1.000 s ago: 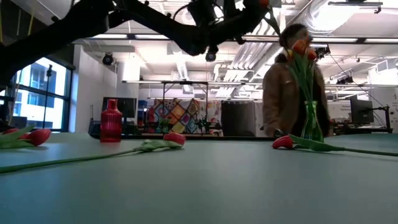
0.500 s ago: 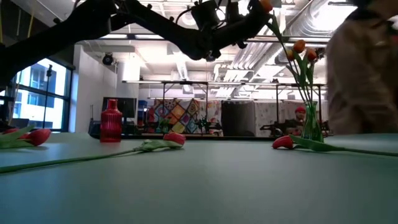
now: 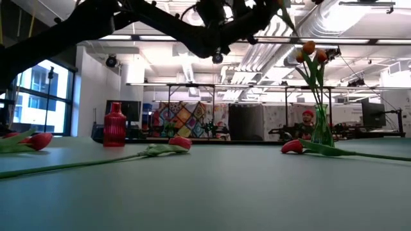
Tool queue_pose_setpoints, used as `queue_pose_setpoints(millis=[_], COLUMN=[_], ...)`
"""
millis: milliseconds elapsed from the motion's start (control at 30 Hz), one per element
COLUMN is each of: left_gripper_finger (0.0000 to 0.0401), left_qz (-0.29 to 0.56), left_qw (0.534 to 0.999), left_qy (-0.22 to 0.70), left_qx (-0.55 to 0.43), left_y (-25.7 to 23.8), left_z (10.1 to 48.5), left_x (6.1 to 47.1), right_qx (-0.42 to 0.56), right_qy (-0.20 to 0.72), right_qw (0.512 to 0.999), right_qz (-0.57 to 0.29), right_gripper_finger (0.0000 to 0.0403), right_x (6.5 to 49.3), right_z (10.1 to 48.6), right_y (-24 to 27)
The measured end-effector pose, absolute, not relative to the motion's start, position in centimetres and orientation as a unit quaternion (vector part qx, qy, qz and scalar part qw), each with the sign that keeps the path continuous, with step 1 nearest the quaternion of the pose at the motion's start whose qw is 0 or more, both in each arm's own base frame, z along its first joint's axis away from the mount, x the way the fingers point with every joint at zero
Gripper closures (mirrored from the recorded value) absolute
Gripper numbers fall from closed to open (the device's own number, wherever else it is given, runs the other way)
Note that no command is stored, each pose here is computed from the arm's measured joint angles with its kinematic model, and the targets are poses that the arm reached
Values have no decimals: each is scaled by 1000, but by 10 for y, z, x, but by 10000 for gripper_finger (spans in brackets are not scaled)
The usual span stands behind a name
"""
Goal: Sort flowers into vase by color
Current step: Put the orange tulip into the green flower vase
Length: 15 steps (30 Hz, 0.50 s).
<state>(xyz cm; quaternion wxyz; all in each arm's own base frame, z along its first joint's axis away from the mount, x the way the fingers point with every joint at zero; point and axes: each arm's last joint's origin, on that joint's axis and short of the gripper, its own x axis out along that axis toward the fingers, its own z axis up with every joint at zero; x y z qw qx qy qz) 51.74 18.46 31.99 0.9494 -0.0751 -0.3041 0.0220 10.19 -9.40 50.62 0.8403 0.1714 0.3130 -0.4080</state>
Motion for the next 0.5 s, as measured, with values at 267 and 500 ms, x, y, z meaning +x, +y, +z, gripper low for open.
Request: queue_pose_setpoints(millis=[267,500], left_gripper_finger=[401,401], left_qz=[-21,-29], left_qw=[929,945], left_qy=[-337,-299], left_qx=[-150,-128], left_y=[190,184], left_z=[367,378], left_x=[508,512], right_qx=[129,88], right_qy=[296,311], right_qw=[916,923], right_qz=[-236,-209], right_gripper_finger=[334,298], right_x=[115,129], right_z=[511,508], right_y=[-93,-104])
